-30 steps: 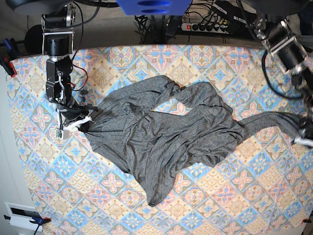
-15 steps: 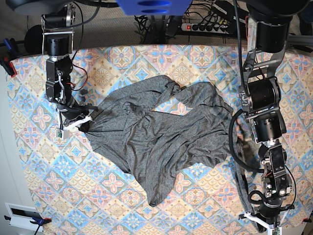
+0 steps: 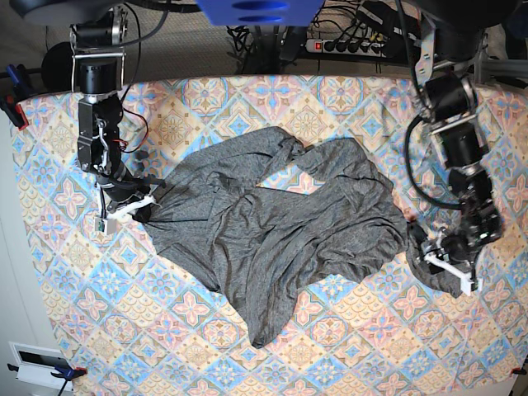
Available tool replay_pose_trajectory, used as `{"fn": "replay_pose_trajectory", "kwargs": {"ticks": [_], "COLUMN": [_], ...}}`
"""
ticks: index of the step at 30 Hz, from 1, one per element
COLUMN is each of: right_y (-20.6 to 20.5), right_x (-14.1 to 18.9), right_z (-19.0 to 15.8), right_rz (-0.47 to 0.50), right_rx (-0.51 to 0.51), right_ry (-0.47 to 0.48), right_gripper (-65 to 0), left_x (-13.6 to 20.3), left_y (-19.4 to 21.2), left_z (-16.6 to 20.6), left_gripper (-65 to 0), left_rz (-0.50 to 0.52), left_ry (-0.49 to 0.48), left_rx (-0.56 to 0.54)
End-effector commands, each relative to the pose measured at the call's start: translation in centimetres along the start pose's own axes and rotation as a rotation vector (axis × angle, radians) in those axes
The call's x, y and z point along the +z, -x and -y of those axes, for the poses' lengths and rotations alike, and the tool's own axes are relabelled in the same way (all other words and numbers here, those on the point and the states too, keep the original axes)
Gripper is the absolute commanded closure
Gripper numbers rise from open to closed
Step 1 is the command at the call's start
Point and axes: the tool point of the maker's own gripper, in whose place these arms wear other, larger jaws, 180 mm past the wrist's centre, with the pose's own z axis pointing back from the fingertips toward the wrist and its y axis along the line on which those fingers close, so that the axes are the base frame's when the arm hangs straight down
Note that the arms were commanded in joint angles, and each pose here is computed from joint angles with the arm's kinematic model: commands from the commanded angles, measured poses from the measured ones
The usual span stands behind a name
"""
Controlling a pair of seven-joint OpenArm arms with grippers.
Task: Layout the t-shirt on the table in an organized manner, then fold the t-shirt properly
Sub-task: 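Reach the left gripper to the shirt's middle and grasp a sleeve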
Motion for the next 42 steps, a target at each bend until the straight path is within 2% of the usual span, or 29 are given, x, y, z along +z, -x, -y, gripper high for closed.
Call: {"fn": "replay_pose_trajectory", "kwargs": {"ticks": [1, 3, 6, 8, 11, 14, 19, 25, 31, 34, 35, 37, 40, 42], "right_y": [2.9, 2.9, 2.9, 2.9, 2.9, 2.9, 2.9, 2.9, 2.9, 2.9, 3.0, 3.9, 4.8, 5.2], "right_x": [0.3, 0.3, 0.2, 0.2, 0.2, 0.2, 0.2, 0.2, 0.2, 0.2, 0.3, 0.4, 0.7, 0.7], "right_z": [2.3, 2.2, 2.1, 2.1, 2.1, 2.1, 2.1, 2.1, 2.1, 2.1, 2.2, 2.3, 2.6, 2.7], "right_rz": [-0.12, -0.119, -0.118, -0.119, -0.118, -0.118, -0.119, -0.118, -0.118, -0.119, -0.122, -0.138, -0.154, -0.16], "right_rx": [0.012, 0.01, 0.009, 0.009, 0.009, 0.009, 0.009, 0.009, 0.009, 0.009, 0.009, 0.008, 0.007, 0.006], "right_ry": [0.103, 0.1, 0.099, 0.099, 0.099, 0.099, 0.099, 0.099, 0.099, 0.099, 0.1, 0.103, 0.108, 0.11], "right_gripper": [0.0, 0.0, 0.0, 0.0, 0.0, 0.0, 0.0, 0.0, 0.0, 0.0, 0.0, 0.0, 0.0, 0.0], "left_x": [2.5, 4.7, 8.2, 9.7, 10.1, 9.9, 8.6, 7.8, 7.0, 5.9, 5.6, 5.3, 5.1, 5.1], "left_y": [-3.0, -0.3, 4.2, 6.9, 11.6, 14.4, 18.3, 21.2, 20.8, 21.8, 22.2, 22.7, 22.5, 22.6], "left_z": [-1.7, -0.4, 2.3, 3.1, 4.1, 4.6, 4.3, 7.3, 10.5, 11.7, 11.6, 12.2, 12.2, 12.1], "left_gripper": [-38.9, -36.4, -29.6, -25.1, -19.0, -15.5, -19.4, -27.3, -27.7, -27.1, -25.4, -17.6, 0.0, 0.0], "left_rz": [0.073, 0.002, -0.067, -0.109, -0.183, -0.237, -0.341, -0.42, -0.417, -0.456, -0.473, -0.479, -0.459, -0.463], "left_ry": [0.005, 0.115, 0.222, 0.218, 0.233, 0.25, 0.254, 0.314, 0.371, 0.372, 0.362, 0.364, 0.362, 0.359], "left_rx": [0.001, 0.0, -0.079, -0.122, -0.097, -0.063, 0.014, 0.0, -0.008, -0.001, -0.002, -0.003, -0.002, -0.003]}}
